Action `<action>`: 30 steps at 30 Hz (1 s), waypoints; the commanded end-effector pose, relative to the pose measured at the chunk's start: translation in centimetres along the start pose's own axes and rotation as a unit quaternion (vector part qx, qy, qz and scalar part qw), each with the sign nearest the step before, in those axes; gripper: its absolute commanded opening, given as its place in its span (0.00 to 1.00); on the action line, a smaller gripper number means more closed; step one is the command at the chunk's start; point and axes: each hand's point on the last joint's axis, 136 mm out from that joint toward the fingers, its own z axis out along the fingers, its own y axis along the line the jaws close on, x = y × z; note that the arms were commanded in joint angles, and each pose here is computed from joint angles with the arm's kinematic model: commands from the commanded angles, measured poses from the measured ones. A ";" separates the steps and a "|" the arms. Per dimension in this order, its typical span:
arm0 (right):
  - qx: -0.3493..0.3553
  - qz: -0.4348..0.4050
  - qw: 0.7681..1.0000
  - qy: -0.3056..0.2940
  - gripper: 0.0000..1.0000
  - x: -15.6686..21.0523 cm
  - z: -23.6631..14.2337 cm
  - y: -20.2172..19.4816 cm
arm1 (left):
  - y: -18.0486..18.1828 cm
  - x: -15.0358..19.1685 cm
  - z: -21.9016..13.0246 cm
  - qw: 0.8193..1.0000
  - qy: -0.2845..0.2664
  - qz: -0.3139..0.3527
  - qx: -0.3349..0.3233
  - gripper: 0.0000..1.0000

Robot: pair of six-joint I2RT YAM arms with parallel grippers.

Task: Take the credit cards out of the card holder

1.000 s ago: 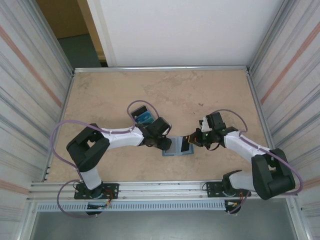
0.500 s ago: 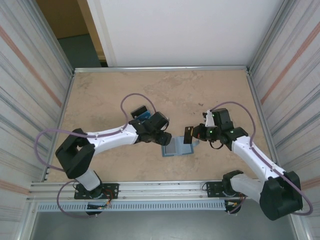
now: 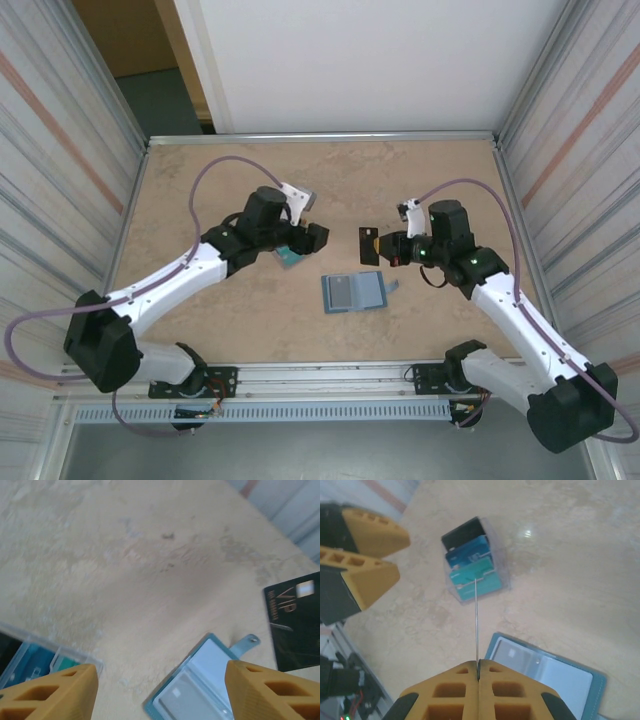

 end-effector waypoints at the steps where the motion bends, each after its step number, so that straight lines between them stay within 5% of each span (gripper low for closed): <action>1: -0.021 -0.077 0.997 0.021 0.00 -0.5 0.0 2.0 | -3.8 -1.5 -1.7 0.987 -0.036 0.113 0.105 0.69; 11: -0.082 -0.169 0.981 0.057 0.00 0.1 -0.2 6.1 | -7.9 -0.6 -3.4 0.943 -0.040 0.242 0.226 0.66; 21: -0.104 -0.201 0.970 0.085 0.00 1.0 -0.4 7.6 | -10.2 0.2 -3.2 0.916 -0.011 0.245 0.318 0.49; 30: -0.109 -0.209 0.968 0.084 0.00 0.6 -0.1 7.9 | -11.2 1.5 -2.3 0.906 0.022 0.255 0.337 0.00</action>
